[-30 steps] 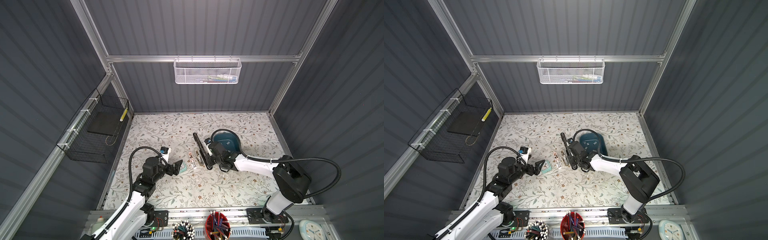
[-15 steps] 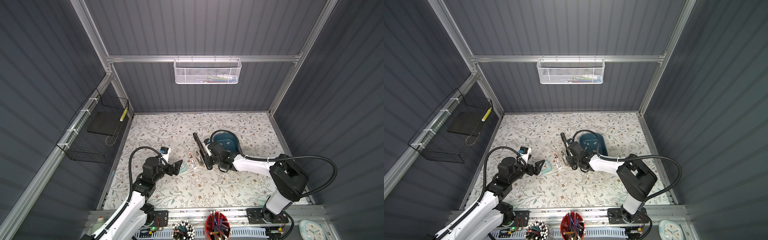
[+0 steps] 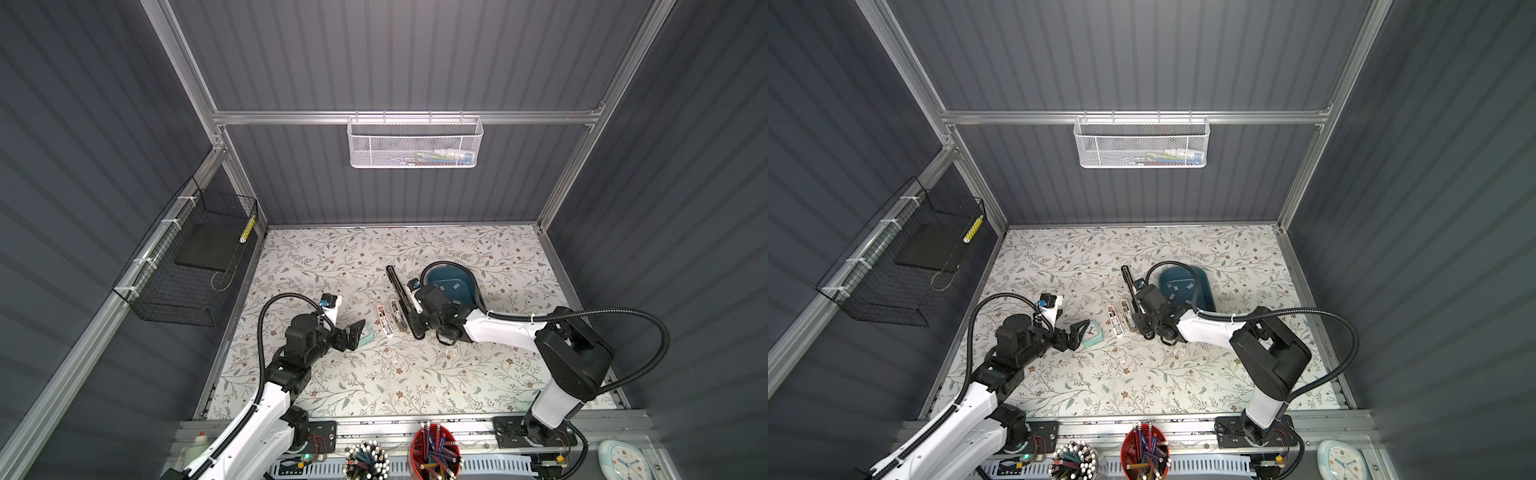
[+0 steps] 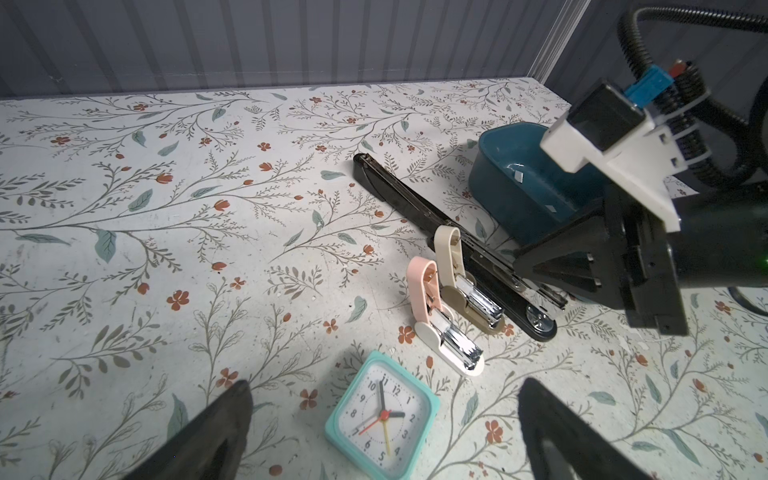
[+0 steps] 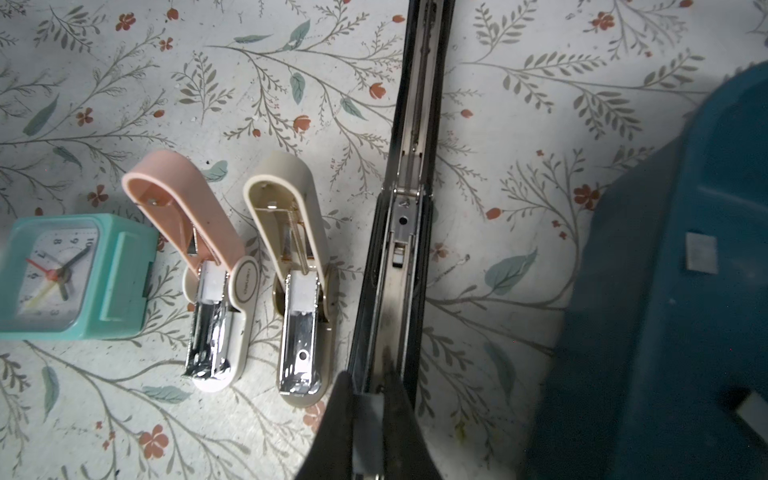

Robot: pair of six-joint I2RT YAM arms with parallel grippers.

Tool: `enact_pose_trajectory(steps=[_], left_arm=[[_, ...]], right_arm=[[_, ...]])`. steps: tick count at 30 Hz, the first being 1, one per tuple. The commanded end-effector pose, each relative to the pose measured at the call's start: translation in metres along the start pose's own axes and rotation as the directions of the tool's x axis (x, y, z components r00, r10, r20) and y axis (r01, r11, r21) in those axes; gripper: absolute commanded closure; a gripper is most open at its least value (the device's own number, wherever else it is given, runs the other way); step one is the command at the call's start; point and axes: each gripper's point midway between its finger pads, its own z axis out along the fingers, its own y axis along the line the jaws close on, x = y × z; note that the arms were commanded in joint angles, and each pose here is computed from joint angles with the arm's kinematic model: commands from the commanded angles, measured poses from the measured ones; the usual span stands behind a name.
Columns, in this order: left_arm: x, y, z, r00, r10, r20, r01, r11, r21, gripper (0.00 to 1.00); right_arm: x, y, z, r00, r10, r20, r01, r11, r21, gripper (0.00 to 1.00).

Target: Load the staples into the stapler

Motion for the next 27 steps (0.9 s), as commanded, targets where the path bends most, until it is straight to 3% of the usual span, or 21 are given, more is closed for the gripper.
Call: enact_pose_trajectory(steps=[1, 27], left_arm=[[-0.006, 0.0, 0.0, 1.0, 0.016, 0.014, -0.016, 1.0, 0.001, 0.0], [-0.006, 0.001, 0.0, 1.0, 0.015, 0.013, -0.015, 1.0, -0.001, 0.0]], right_arm=[[0.007, -0.003, 0.004, 1.0, 0.01, -0.013, -0.01, 1.0, 0.006, 1.0], [0.0, -0.007, -0.005, 1.0, -0.006, 0.016, 0.005, 1.0, 0.027, 1.0]])
